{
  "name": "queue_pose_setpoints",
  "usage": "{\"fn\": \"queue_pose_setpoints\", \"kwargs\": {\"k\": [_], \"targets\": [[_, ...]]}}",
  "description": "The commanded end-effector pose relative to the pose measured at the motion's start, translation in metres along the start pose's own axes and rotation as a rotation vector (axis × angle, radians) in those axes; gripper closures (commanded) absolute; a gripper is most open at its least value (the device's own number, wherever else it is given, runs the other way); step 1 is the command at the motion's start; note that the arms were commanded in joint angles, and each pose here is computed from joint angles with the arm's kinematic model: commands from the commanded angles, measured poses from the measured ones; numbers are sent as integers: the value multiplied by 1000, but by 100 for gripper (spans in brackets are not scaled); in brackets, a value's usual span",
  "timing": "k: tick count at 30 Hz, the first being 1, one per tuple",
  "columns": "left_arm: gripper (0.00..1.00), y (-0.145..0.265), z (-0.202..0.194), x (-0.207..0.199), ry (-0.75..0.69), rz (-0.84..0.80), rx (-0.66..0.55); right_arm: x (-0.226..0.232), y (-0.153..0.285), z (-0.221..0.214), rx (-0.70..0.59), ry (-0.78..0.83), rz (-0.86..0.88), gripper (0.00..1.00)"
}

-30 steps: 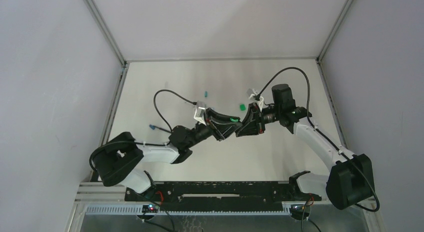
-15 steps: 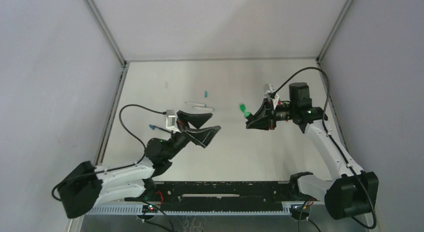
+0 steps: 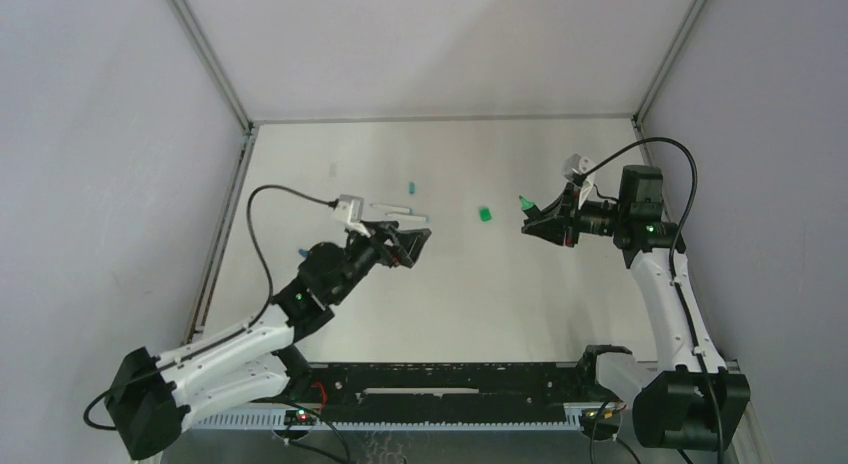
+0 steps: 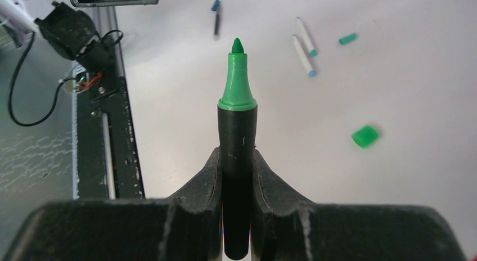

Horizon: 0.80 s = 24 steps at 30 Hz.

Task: Insert the pens into the pen caps
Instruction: Move the pen cap to the center of the board.

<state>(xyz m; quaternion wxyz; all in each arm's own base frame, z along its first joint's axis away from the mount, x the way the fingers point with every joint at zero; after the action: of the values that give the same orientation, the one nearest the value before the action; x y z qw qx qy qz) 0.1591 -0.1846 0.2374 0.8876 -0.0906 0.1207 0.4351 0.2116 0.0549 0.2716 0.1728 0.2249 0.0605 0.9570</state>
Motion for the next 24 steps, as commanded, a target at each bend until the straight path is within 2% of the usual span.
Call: {"fn": "queue_pose_setpoints", "kwargs": {"k": [1, 5, 16, 19, 24], "targets": [[4, -32, 17, -3, -11, 79, 120, -7, 10, 11, -23, 30, -81, 100], [12, -70, 12, -2, 29, 168, 243, -16, 15, 11, -27, 3, -144, 100], [39, -190, -35, -10, 153, 335, 611, -33, 23, 10, -37, -62, -258, 100], [56, -217, -47, -10, 159, 391, 687, -34, 25, 10, -42, -66, -266, 100], [56, -251, -61, -9, 157, 383, 714, -35, 26, 11, -48, -73, -264, 100]]}}
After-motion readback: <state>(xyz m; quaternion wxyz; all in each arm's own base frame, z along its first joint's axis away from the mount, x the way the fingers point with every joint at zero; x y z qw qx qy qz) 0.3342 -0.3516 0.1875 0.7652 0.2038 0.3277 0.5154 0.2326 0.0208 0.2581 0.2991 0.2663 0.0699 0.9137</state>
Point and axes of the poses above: each gripper's point midway between its finger pads, its own y axis back along the fingers, its own x axis along the line the jaws close on, z = x × y, the point moved 10 cm from there along y, back along the fingers, and after that the axes turned 14 degrees about -y, right-handed, at the moved point
